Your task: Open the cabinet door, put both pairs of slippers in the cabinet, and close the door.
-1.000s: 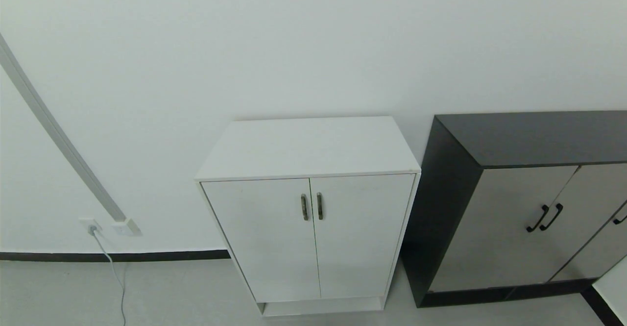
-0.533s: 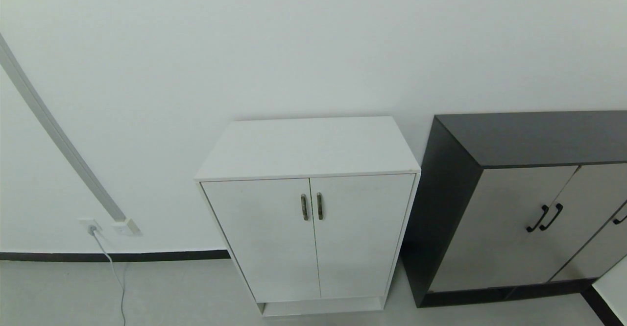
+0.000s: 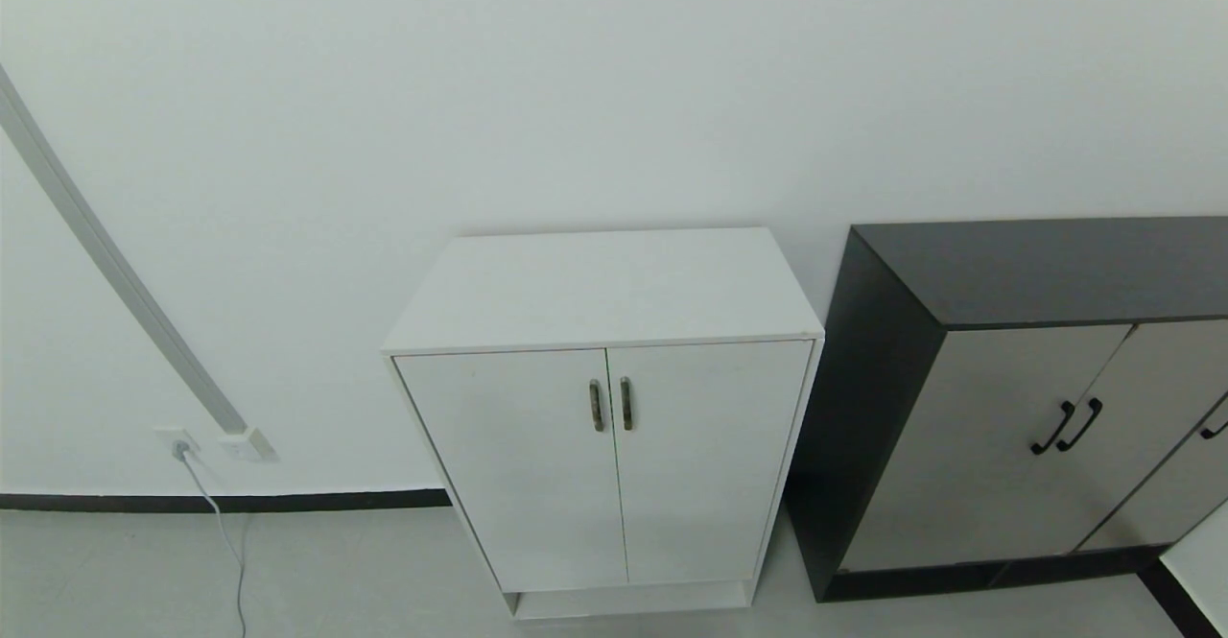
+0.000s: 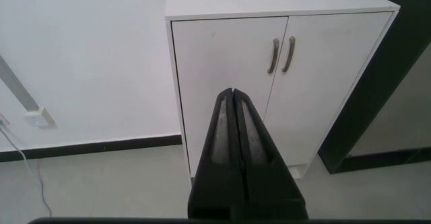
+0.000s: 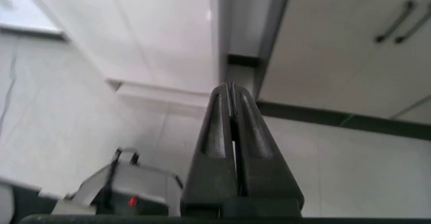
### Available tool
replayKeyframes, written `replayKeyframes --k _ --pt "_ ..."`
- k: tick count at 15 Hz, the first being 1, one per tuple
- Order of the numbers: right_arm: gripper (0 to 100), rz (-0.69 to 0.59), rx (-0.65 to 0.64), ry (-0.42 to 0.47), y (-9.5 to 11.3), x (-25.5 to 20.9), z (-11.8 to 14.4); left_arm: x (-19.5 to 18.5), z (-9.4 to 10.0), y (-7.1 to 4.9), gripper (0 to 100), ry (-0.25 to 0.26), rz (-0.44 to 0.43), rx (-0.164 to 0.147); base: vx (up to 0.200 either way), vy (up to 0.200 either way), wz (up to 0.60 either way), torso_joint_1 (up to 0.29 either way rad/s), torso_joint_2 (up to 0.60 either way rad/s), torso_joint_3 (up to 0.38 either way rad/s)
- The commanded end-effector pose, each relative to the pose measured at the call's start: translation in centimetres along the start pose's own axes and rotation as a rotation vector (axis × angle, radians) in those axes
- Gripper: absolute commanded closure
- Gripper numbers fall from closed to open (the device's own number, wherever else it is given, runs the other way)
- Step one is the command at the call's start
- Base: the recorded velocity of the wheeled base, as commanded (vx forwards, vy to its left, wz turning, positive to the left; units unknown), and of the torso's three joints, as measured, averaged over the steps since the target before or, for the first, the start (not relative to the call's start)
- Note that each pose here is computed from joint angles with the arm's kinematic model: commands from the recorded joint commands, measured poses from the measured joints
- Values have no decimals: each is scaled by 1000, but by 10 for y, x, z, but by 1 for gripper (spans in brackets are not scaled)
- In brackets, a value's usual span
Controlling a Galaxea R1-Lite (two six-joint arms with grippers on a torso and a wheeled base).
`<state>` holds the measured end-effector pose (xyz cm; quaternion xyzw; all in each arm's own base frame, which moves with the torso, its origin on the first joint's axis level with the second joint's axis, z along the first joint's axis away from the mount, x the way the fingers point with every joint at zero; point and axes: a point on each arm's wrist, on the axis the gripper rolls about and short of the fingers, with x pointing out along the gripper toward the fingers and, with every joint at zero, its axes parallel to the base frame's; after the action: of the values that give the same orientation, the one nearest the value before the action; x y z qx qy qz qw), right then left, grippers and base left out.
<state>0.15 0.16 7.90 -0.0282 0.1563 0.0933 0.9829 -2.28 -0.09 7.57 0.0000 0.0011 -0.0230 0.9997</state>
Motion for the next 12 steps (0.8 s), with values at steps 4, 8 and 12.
replayKeyframes --k 4,8,12 --pt "100 -80 3 -188 2 -14 -6 0 0 0 100 1 0 0 0 0 0 0 0 0" --pt "100 -98 7 -244 3 -17 -8 0 0 0 100 -1 0 0 0 0 0 0 0 0" --pt "100 -129 5 -312 5 -22 -11 0 0 0 100 -1 0 0 0 0 0 0 0 0"
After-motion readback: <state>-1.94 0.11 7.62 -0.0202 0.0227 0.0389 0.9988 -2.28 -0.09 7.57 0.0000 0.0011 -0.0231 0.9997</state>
